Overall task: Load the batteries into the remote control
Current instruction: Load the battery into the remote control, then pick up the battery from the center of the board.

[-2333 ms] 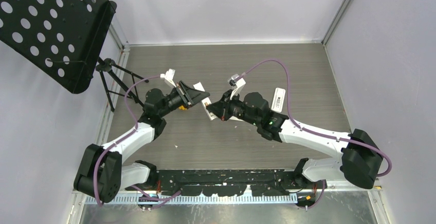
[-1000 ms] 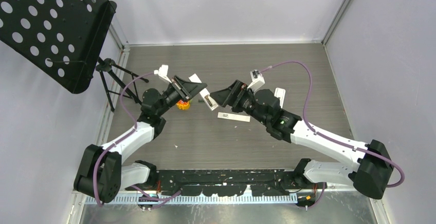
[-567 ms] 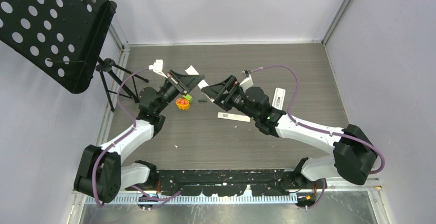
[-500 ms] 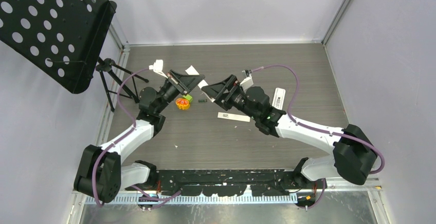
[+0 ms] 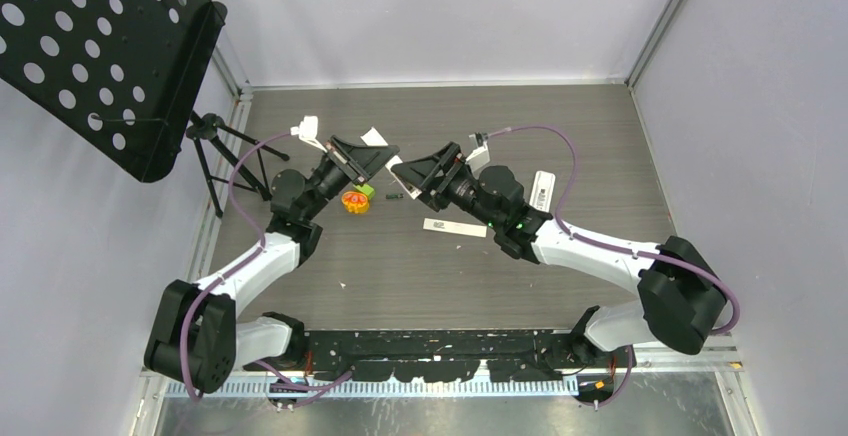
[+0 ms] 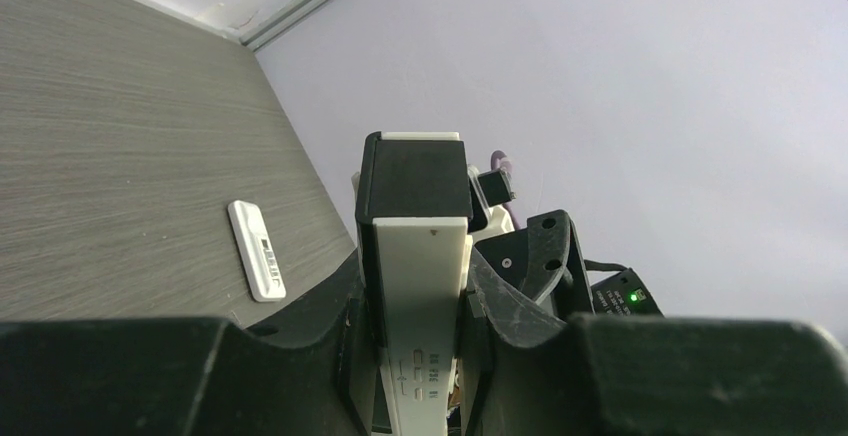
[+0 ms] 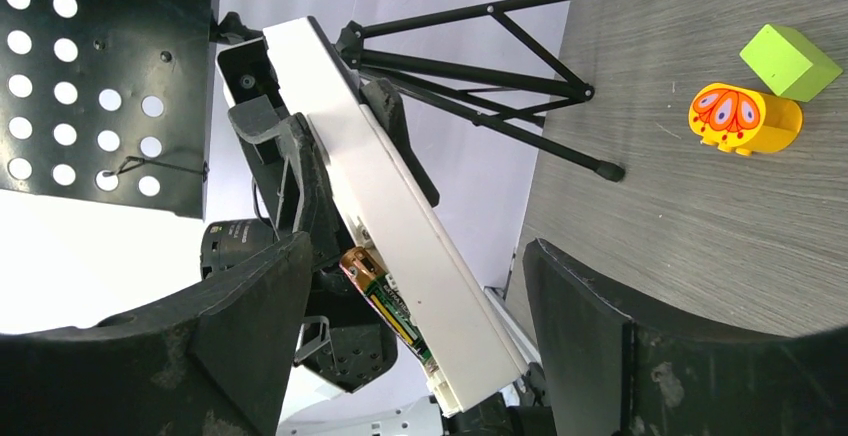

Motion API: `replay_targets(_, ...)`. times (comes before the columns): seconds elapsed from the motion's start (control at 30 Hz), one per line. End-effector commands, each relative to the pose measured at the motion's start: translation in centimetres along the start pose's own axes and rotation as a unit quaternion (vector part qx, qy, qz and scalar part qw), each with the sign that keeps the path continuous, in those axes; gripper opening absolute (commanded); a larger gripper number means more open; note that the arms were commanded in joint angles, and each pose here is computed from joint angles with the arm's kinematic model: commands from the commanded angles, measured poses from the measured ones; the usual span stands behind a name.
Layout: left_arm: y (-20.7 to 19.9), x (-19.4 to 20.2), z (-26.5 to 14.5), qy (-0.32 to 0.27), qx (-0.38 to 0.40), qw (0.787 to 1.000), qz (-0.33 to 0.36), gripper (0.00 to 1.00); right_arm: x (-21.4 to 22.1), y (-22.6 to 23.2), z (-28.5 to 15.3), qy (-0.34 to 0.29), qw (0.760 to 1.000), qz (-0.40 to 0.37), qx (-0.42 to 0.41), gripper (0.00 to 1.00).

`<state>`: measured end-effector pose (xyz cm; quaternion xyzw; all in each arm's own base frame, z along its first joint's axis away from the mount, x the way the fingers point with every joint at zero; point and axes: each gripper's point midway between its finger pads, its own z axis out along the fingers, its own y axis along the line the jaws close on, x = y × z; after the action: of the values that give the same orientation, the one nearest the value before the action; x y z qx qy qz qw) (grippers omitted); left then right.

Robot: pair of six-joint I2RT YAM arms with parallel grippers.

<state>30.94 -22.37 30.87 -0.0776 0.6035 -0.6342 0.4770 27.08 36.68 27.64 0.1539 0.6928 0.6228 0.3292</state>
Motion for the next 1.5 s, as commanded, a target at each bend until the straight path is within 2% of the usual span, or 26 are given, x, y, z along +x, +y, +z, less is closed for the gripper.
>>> replay_targets(0.0, -2.5, -1.2, 0.5, -0.01, 0.038, 0.999, 0.016, 0.0, -0.4, 2.7, 0.3, 0.0, 0.999, -0.007, -0.046, 0.8)
replay_targets(0.27, -2.4, -1.2, 0.6, -0.004, 0.027, 1.0, 0.007, 0.0, 0.0, 2.5, 0.6, 0.012, 0.999, -0.007, -0.046, 0.5)
replay_targets(0.47, -2.4, -1.1, 0.9, 0.005, 0.021, 1.0, -0.022, 0.0, 0.2, 2.5, 0.5, 0.016, 0.998, -0.01, -0.053, 0.41)
replay_targets(0.53, -2.4, -1.0, 1.0, 0.008, 0.022, 0.999, -0.031, 0.0, 0.3, 2.7, 0.5, 0.017, 0.998, -0.013, -0.06, 0.42)
replay_targets(0.57, -2.4, -1.0, 1.0, 0.008, 0.021, 0.999, -0.032, 0.0, 0.3, 2.9, 0.4, 0.017, 0.997, -0.015, -0.069, 0.46)
replay_targets(0.7, -1.7, -0.8, 1.0, 0.012, 0.01, 1.0, -0.025, 0.0, 0.0, 4.2, -0.5, 0.007, 0.993, -0.031, -0.113, 0.74)
replay_targets(0.77, -1.3, -0.8, 0.9, 0.013, 0.004, 1.0, -0.017, 0.0, -0.3, 4.0, -0.7, 0.006, 0.993, -0.039, -0.113, 0.79)
replay_targets(0.87, 0.0, -0.8, 0.5, 0.02, -0.012, 1.0, 0.001, 0.0, -1.0, 2.6, -0.9, 0.004, 0.994, -0.051, -0.094, 0.8)
replay_targets(0.93, 1.4, -1.1, -0.1, 0.021, -0.031, 0.999, 0.039, 0.0, -1.8, 0.9, -1.2, -0.004, 0.996, -0.065, -0.067, 0.8)
replay_targets(1.07, 6.3, -1.8, -3.2, 0.018, -0.137, 0.986, 0.094, 0.0, -5.1, -4.3, -2.7, -0.043, 0.993, -0.11, 0.02, 0.79)
replay_targets(1.17, 7.9, -1.6, -5.3, 0.026, -0.19, 0.973, 0.128, 0.0, -6.4, -8.2, -3.7, -0.045, 0.98, -0.16, 0.11, 0.79)
replay_targets(1.23, 8.1, -1.6, -6.6, 0.025, -0.214, 0.965, 0.15, 0.0, -6.3, -10.4, -3.3, -0.012, 0.965, -0.206, 0.161, 0.79)
replay_targets(1.33, 8.4, -1.4, -8.2, 0.027, -0.238, 0.955, 0.173, 0.0, -4.7, -13.1, -1.8, 0.076, 0.942, -0.265, 0.19, 0.75)
replay_targets(1.47, 7.6, -0.9, -9.2, 0.035, -0.237, 0.952, 0.191, 0.0, -3.6, -17.1, 0.9, 0.163, 0.906, -0.325, 0.219, 0.69)
